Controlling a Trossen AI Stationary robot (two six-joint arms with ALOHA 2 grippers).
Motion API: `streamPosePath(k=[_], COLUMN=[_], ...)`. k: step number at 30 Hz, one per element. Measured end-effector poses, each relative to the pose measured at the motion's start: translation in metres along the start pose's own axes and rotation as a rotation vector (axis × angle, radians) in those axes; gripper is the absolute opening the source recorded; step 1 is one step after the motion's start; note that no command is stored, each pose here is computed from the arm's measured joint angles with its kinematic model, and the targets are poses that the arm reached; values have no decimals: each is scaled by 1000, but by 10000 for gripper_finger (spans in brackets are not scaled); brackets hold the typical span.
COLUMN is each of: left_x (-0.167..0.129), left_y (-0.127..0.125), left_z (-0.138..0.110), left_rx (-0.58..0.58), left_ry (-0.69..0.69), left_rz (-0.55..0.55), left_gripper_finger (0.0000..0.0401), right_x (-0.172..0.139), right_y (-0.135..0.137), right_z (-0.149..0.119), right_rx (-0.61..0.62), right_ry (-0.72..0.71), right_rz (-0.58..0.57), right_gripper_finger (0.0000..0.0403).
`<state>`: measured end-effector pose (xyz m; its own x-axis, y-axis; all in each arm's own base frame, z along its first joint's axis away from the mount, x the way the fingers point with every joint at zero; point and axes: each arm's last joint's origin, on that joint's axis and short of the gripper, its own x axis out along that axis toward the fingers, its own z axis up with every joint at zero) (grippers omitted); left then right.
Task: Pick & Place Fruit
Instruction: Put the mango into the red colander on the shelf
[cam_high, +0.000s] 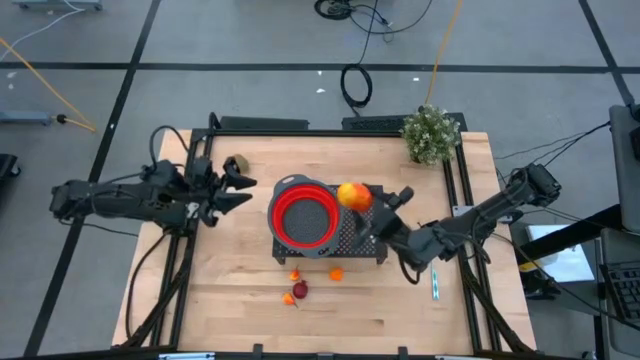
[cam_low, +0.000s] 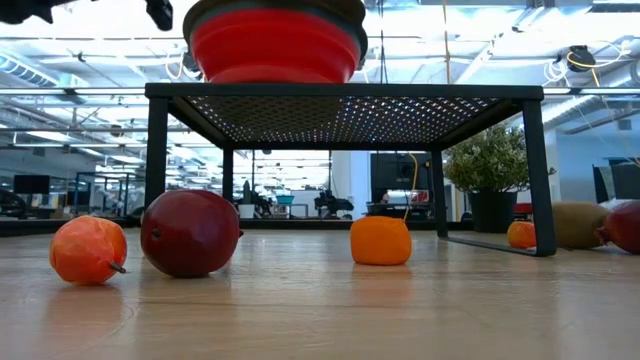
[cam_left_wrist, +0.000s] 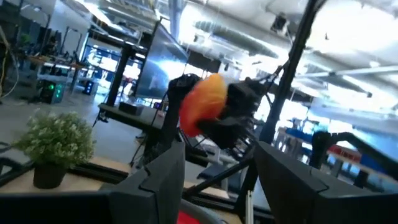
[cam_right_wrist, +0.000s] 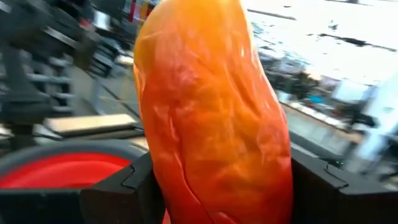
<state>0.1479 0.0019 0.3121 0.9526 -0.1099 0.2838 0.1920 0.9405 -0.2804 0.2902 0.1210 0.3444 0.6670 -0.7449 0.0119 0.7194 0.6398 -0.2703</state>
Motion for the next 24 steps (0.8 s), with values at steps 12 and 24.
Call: streamPosePath(k=[12,24], left_x=[59,122], left_y=[-16,-16], left_z=[28,36], left_rx=[188,342], left_ry=[54,229], left_rz=[-45,117], left_gripper_finger=[196,196], right_x=[12,13], right_y=[-8,-9], right_z=[-3,-3], right_rx=[-160,-268], right_ry=[67,82], right_rz=[-164,-173], right_gripper_finger=[232,230])
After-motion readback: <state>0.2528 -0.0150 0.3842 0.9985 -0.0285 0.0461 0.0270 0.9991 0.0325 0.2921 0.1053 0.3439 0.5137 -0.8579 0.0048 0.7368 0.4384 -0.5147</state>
